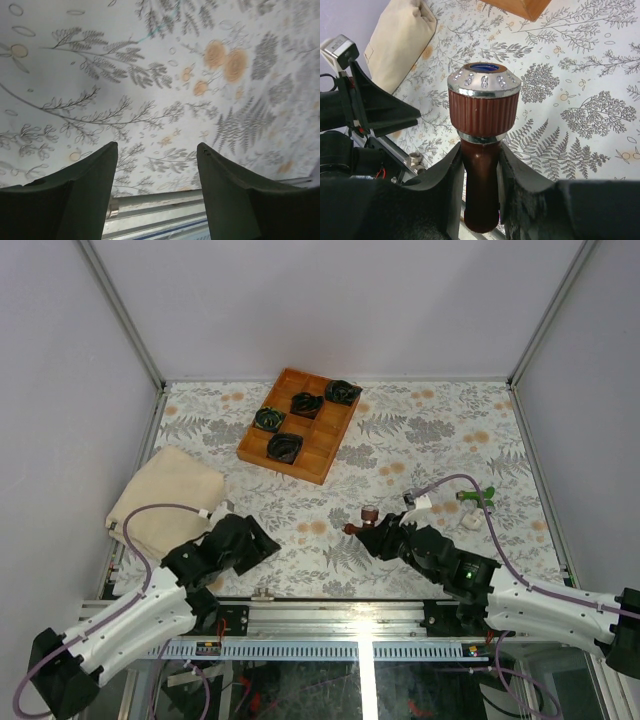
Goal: Install the water faucets
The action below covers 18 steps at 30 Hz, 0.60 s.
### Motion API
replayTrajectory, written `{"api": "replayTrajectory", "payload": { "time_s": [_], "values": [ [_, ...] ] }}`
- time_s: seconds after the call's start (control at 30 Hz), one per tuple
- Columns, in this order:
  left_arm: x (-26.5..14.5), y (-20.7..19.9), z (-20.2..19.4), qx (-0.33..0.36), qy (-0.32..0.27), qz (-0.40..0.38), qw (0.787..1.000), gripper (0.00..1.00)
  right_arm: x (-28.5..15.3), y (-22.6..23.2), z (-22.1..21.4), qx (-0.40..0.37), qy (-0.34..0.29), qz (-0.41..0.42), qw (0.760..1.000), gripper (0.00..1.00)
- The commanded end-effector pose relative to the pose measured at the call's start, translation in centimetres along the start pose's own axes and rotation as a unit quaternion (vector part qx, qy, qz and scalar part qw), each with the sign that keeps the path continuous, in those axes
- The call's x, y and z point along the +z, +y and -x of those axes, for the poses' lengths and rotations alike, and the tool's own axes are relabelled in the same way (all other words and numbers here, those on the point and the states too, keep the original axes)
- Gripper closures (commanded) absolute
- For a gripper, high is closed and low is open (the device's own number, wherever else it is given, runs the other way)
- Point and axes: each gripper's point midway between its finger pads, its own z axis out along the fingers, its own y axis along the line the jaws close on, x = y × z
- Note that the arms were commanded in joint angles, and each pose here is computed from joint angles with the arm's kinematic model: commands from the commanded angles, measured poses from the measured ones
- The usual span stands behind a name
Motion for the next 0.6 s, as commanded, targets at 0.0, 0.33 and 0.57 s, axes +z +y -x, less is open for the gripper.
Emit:
{"api": "replayTrajectory", "payload": {
  "time_s": [0.0,0.33,0.57],
  "values": [
    [-0.7,2.0,-0.3,0.028,-0.014,0.072,0.997,0.38,-0.1,2.5,2.8,-0.009,-0.033,0.029,0.999,1.00],
    [-1.1,2.5,-4.4,0.136,0.025,0.139,0.981,0.31,0.0,2.5,2.6,-0.035,-0.024,0.029,0.999,1.00],
    [-0.8,2.9,-4.7,0.144,0.028,0.160,0.976,0.28,-0.5,2.2,2.6,-0.043,-0.025,0.029,0.998,0.99]
  ]
}}
